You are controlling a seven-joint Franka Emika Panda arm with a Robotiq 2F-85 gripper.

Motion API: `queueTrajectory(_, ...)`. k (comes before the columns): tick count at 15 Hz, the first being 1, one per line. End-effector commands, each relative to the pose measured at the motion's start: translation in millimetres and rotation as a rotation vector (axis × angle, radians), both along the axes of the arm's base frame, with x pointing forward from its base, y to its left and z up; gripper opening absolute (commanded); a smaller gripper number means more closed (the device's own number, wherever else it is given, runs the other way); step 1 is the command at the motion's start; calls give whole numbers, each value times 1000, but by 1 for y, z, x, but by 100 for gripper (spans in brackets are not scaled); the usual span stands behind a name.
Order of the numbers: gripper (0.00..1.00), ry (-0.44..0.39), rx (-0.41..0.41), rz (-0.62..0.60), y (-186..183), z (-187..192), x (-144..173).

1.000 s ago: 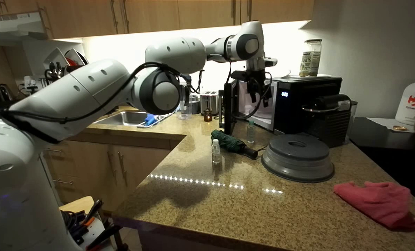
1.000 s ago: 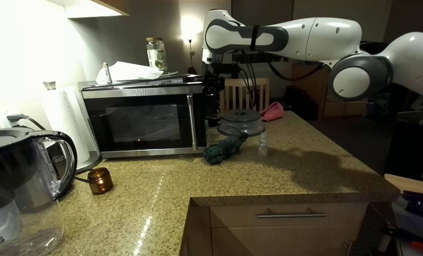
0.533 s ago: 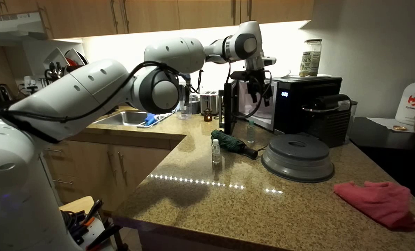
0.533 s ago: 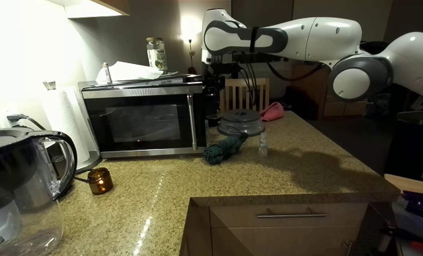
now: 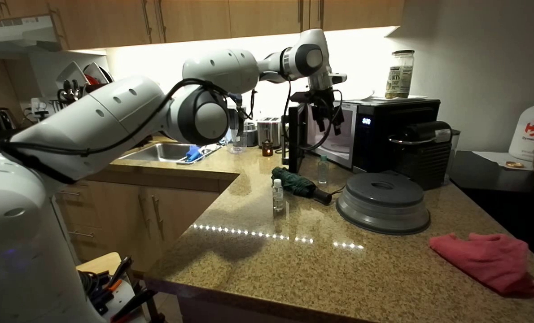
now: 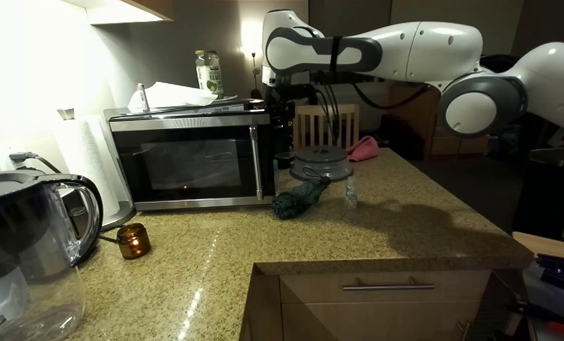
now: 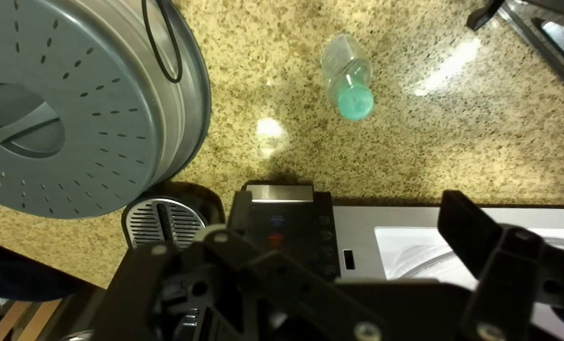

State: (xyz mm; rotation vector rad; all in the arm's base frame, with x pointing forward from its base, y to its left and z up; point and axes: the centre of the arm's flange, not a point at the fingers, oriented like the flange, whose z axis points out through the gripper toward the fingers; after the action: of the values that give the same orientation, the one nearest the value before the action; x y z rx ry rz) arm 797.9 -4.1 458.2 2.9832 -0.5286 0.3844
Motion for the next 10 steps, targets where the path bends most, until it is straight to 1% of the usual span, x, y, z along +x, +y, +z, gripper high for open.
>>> queueTrajectory(1, 100, 3, -21, 20, 5, 5, 5)
queueTrajectory(10, 100, 8, -82, 28, 16, 3, 6)
